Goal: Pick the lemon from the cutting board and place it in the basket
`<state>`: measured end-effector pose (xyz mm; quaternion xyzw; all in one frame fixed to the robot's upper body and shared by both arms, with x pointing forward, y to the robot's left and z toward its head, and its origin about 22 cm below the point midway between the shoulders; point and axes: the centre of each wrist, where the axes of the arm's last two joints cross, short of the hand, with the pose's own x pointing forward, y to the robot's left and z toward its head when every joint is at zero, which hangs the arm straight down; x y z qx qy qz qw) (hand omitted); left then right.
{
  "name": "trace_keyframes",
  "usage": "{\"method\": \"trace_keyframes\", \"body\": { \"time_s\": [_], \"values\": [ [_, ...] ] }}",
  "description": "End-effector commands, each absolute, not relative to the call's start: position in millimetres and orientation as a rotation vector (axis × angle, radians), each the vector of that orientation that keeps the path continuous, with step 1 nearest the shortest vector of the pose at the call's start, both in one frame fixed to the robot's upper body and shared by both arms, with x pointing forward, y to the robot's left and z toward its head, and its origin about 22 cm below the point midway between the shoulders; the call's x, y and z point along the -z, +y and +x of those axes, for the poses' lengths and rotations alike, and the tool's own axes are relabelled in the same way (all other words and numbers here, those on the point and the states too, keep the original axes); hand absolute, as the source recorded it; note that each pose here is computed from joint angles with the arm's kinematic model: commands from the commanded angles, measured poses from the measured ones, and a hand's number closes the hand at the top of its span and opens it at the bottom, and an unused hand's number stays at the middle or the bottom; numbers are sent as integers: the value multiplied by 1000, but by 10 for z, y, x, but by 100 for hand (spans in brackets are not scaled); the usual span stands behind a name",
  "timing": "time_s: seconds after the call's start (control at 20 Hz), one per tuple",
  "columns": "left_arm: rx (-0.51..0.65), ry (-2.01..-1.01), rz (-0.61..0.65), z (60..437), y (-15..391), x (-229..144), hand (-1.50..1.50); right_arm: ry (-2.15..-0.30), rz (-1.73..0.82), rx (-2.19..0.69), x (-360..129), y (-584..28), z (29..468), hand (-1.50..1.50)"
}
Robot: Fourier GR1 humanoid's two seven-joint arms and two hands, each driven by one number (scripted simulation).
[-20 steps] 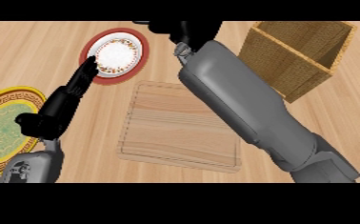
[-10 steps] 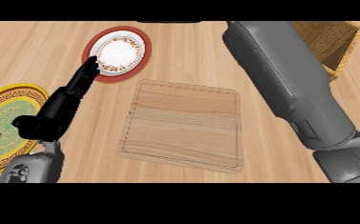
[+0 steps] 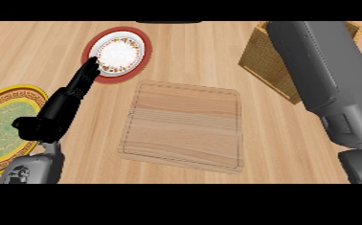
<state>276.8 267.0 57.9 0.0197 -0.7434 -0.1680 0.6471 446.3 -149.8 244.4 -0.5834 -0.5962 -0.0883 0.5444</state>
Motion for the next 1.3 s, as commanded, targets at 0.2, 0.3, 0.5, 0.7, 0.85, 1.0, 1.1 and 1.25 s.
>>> {"method": "trace_keyframes", "body": {
  "time_s": [0.2,0.3,0.5,0.7,0.85,1.0,1.1,1.25],
  "values": [
    [366,-1691,52,2845,2667,-677,0,-1284,-1352,228,-2052,-2115,4442,150],
    [389,-1690,52,2738,2869,-598,0,-1275,-1350,260,-1950,-2220,4418,150],
    [392,-1673,33,2864,2588,-609,0,-1317,-1430,277,-1771,-2640,4390,150],
    [379,-1682,36,2775,2596,-368,0,-1309,-1489,237,-1357,-2697,4315,150],
    [388,-1678,25,2861,2606,-652,0,-1344,-1563,343,-1565,-2789,4431,150],
    [392,-1682,46,2854,2562,-686,0,-1376,-1499,485,-1566,-2891,4350,-150],
    [380,-1694,37,2808,2652,-541,0,-1363,-1493,426,-1647,-2901,4416,-150],
    [398,-1709,44,2930,2519,-536,0,-1373,-1508,377,-1723,-3042,4455,-150]
  ]
}}
